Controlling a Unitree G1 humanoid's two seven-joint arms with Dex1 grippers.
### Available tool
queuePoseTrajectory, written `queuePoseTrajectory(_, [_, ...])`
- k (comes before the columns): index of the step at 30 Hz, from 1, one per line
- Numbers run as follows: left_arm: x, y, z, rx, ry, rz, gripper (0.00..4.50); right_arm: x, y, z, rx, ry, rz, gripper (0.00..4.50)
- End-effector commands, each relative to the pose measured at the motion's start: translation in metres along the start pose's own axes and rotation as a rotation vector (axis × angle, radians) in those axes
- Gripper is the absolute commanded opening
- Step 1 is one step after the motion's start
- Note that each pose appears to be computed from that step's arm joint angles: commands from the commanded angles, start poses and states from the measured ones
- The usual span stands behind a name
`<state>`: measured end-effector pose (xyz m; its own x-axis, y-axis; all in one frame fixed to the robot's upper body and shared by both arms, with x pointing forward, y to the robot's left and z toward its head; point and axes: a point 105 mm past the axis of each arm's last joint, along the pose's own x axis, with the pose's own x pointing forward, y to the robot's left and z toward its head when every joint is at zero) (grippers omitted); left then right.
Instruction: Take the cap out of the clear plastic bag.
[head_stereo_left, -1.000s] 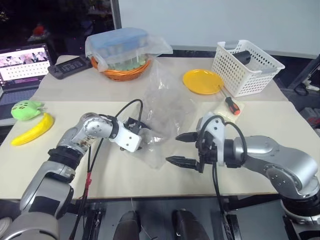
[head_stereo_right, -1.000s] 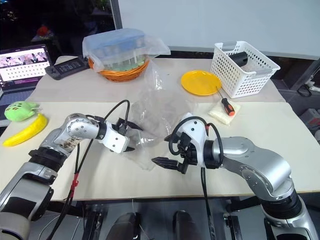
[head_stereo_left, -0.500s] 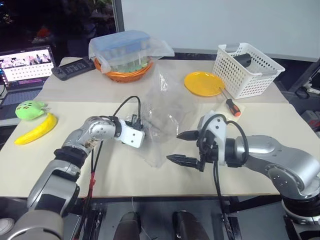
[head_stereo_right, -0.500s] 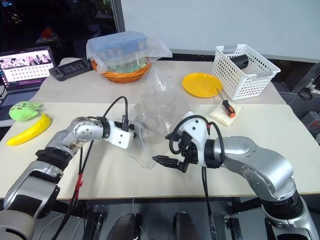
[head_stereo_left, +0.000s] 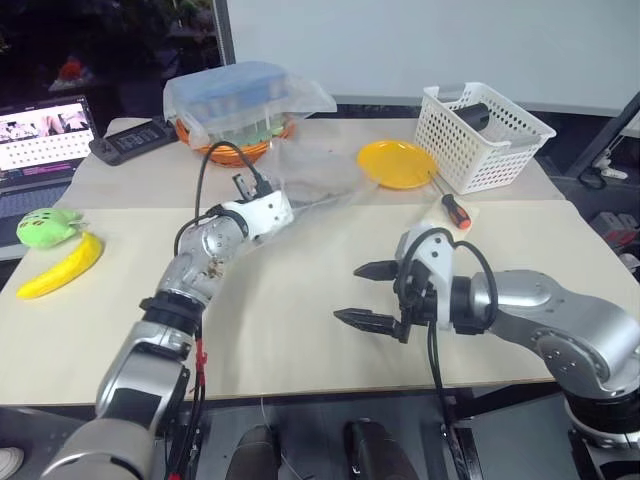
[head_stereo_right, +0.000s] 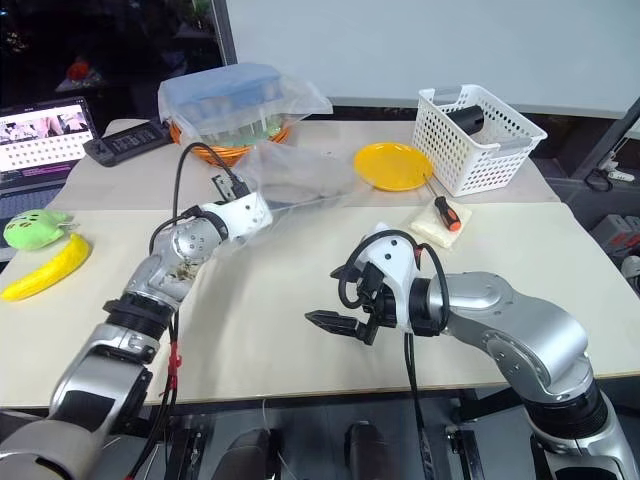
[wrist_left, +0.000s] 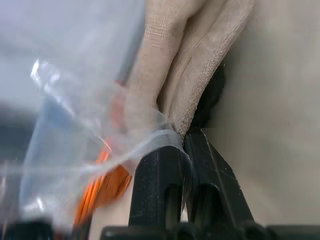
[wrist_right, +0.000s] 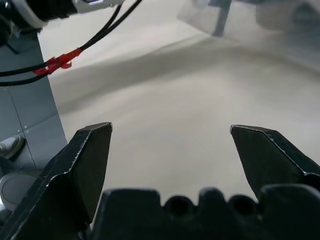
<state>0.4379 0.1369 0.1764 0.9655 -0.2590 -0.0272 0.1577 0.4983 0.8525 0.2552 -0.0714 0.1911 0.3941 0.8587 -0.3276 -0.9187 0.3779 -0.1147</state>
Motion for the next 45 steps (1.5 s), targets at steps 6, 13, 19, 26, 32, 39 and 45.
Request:
queuePoseTrajectory(6, [-0.031, 0.055, 0.006, 0.062, 0.252, 0.46, 0.01, -0.003, 0.0, 0.014, -0.053, -0.029, -0.006, 4.5])
queuePoseTrajectory(13, [-0.059, 0.058, -0.007, 0.087, 0.364, 0.507, 0.01, -0.004, -0.002, 0.013, -0.056, -0.029, -0.01, 4.5])
queuePoseTrajectory(19, [-0.047, -0.005, -0.017, -0.065, 0.428, 0.277, 0.01, -0.002, -0.002, 0.014, -0.063, -0.033, -0.003, 4.5])
queuePoseTrajectory(26, [-0.028, -0.054, 0.012, -0.399, 0.382, 0.007, 2.39, 0.0, -0.004, 0.016, -0.072, -0.037, -0.007, 4.5])
queuePoseTrajectory(32, [-0.029, -0.054, 0.026, -0.521, 0.341, -0.105, 4.48, 0.002, -0.004, 0.015, -0.071, -0.038, -0.012, 4.5])
queuePoseTrajectory(39, [-0.05, -0.039, 0.065, -0.628, 0.115, -0.356, 4.48, 0.006, -0.005, 0.017, -0.076, -0.047, -0.002, 4.5])
queuePoseTrajectory(45, [-0.085, -0.002, 0.064, -0.366, -0.029, -0.548, 4.48, 0.009, -0.004, 0.017, -0.081, -0.053, 0.027, 4.5])
